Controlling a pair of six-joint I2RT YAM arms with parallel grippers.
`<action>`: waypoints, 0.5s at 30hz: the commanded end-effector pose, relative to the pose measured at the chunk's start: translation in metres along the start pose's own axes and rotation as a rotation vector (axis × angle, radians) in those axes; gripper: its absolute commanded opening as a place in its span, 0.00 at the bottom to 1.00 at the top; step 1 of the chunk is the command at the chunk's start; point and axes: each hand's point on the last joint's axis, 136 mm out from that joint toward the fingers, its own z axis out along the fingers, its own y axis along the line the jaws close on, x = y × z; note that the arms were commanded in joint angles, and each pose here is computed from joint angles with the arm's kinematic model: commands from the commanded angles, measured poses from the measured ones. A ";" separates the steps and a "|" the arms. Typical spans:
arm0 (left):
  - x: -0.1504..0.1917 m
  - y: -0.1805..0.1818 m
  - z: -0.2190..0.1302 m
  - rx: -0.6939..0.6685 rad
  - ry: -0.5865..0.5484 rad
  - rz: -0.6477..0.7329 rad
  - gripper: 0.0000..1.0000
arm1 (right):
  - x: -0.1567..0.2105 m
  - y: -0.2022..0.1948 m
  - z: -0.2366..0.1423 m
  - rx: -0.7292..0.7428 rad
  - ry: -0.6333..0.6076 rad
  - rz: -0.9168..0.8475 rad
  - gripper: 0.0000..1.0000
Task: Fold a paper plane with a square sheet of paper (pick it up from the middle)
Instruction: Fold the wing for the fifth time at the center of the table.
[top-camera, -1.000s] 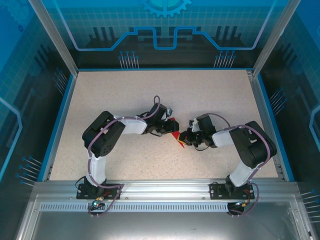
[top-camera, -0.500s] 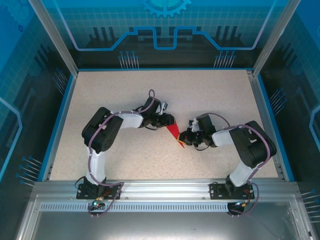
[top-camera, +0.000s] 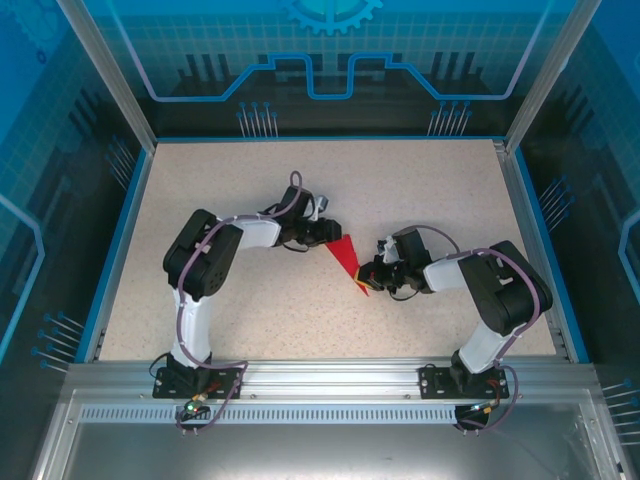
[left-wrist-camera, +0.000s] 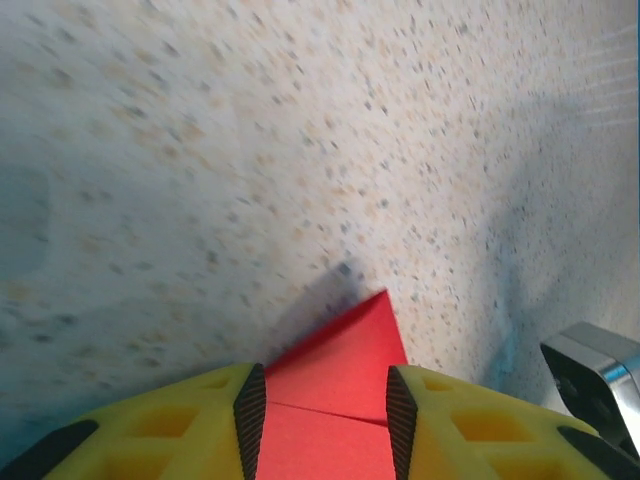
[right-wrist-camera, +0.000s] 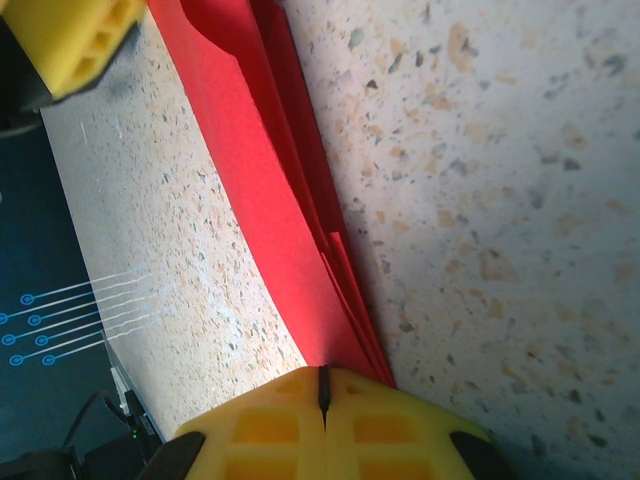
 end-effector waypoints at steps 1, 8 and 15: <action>-0.008 0.029 0.000 -0.065 0.002 -0.019 0.41 | 0.039 -0.063 0.008 0.201 0.109 0.127 0.00; -0.015 0.032 -0.013 -0.070 -0.023 -0.061 0.41 | 0.037 -0.059 0.010 0.181 0.107 0.126 0.00; -0.028 -0.009 -0.059 -0.019 -0.092 -0.036 0.43 | 0.035 -0.044 0.014 0.116 0.107 0.127 0.00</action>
